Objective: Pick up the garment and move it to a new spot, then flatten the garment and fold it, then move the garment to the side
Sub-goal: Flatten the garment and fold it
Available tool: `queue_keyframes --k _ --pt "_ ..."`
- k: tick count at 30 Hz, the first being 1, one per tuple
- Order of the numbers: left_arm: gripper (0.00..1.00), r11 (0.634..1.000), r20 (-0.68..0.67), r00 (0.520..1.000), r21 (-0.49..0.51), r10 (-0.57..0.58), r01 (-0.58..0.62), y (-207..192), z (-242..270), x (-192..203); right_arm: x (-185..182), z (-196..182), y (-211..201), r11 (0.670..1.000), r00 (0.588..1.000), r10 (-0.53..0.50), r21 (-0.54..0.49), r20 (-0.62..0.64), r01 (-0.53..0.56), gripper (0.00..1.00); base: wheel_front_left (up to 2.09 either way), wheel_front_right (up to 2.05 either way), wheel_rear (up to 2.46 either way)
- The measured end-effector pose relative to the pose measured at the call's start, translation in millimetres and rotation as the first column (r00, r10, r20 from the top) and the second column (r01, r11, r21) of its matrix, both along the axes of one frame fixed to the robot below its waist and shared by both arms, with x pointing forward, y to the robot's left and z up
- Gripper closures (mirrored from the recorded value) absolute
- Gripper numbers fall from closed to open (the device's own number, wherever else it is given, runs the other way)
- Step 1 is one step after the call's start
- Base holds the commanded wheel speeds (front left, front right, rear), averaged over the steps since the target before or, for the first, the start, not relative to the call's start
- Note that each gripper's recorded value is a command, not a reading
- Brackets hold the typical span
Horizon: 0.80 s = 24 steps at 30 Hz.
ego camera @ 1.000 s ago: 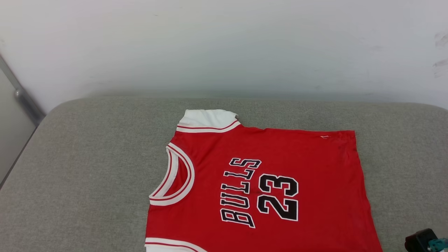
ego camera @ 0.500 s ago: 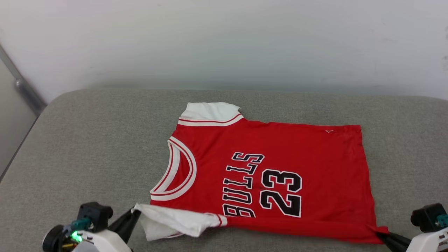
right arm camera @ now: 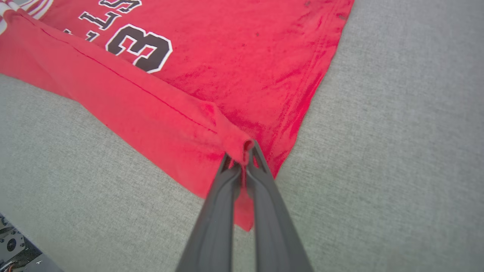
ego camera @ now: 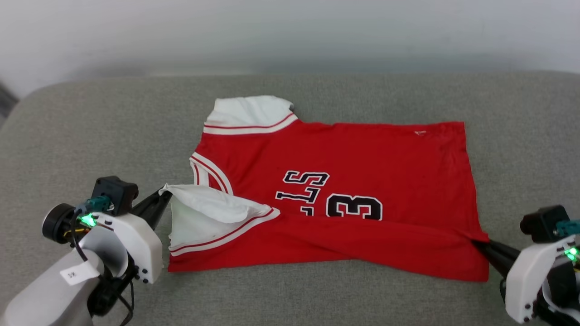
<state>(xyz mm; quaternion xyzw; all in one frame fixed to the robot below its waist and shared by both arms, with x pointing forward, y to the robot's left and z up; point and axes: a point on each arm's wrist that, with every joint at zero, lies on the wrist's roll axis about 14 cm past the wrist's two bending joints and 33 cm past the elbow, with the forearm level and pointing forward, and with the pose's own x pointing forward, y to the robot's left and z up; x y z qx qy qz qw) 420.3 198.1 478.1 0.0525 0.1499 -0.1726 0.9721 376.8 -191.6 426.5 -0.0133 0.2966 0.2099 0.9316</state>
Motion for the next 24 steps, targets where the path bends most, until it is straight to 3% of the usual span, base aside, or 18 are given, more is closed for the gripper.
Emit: queue_keyframes --k 7,14,15,16,17,18,24 --pt "1.0 1.0 -0.126 0.992 0.019 -0.015 0.017 -4 -47 23 25 -22 0 1.0 0.999 -0.012 -0.026 -0.041 0.011 1.0 0.0 0.0 0.0" --pt "1.0 0.998 -0.253 0.967 0.045 -0.021 0.034 -5 -96 17 30 -45 2 0.999 0.996 -0.009 -0.042 -0.087 0.005 1.0 0.0 0.0 0.0" --pt "0.84 0.999 -0.253 0.967 0.038 -0.019 0.03 -5 -97 17 31 -44 3 0.999 0.997 -0.011 -0.037 -0.079 0.008 1.0 0.0 0.0 0.0" --pt "0.23 0.999 -0.25 0.968 0.032 -0.012 0.02 -5 -97 17 31 -43 3 0.999 0.997 -0.015 -0.032 -0.074 0.012 0.8 0.0 0.0 0.0" --pt "0.0 0.999 -0.245 0.97 0.03 -0.01 0.018 -5 -96 18 31 -42 3 1.0 0.997 -0.018 -0.027 -0.07 0.016 0.52 0.0 0.0 0.0" --pt "0.0 0.999 -0.23 0.973 0.031 -0.012 0.019 -5 -93 19 31 -40 3 1.0 0.998 -0.02 -0.022 -0.064 0.018 0.0 0.0 0.0 0.0" --pt "0.0 0.998 -0.123 0.992 0.064 0.009 -0.001 10 -59 30 40 -8 6 1.0 0.998 -0.02 0.016 0.053 0.019 0.0 0.0 0.0 0.0"
